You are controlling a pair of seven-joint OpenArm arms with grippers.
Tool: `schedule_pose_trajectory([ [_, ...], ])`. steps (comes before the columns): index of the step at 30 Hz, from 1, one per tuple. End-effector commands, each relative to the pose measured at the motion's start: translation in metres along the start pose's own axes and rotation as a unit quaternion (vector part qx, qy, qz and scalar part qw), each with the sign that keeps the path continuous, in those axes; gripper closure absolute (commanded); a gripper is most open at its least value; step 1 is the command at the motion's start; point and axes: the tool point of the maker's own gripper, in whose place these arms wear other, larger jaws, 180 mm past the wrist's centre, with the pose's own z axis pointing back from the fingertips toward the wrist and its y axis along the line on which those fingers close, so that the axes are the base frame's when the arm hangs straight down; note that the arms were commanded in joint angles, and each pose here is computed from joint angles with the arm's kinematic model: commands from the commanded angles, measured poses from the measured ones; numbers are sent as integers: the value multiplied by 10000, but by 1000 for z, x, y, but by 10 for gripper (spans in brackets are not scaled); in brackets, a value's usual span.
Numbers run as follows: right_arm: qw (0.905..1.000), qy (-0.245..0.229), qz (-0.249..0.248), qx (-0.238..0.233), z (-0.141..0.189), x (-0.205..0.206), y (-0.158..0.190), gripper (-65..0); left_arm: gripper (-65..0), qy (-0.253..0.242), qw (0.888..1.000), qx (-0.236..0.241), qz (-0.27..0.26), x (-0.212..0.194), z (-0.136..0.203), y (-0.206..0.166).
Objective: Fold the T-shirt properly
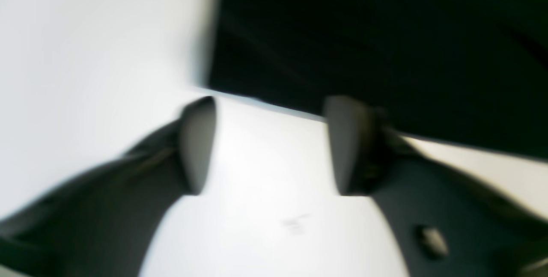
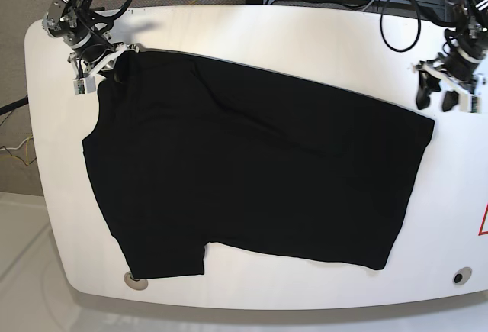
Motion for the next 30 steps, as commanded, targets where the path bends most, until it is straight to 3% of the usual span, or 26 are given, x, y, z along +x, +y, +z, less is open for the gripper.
schedule_pose_trajectory([
  [1,9999,-66,101,-67,3,8,-5,-37,-449,-237,9997,76,-64,17,7,3],
  [6,9999,-67,103,-69,3,8,-6,-37,-461,-406,9988,269,-42,31,9,17],
  [12,9999,-67,103,-69,3,8,-6,-37,-463,-211,9989,412,1,22,-1,33],
  [22,9999,-59,101,-70,4,7,-6,-37,-466,-236,9969,511,543,15,-26,60],
  [30,9999,-41,117,-83,5,7,-7,-37,-466,-178,9971,247,691,14,-48,54],
])
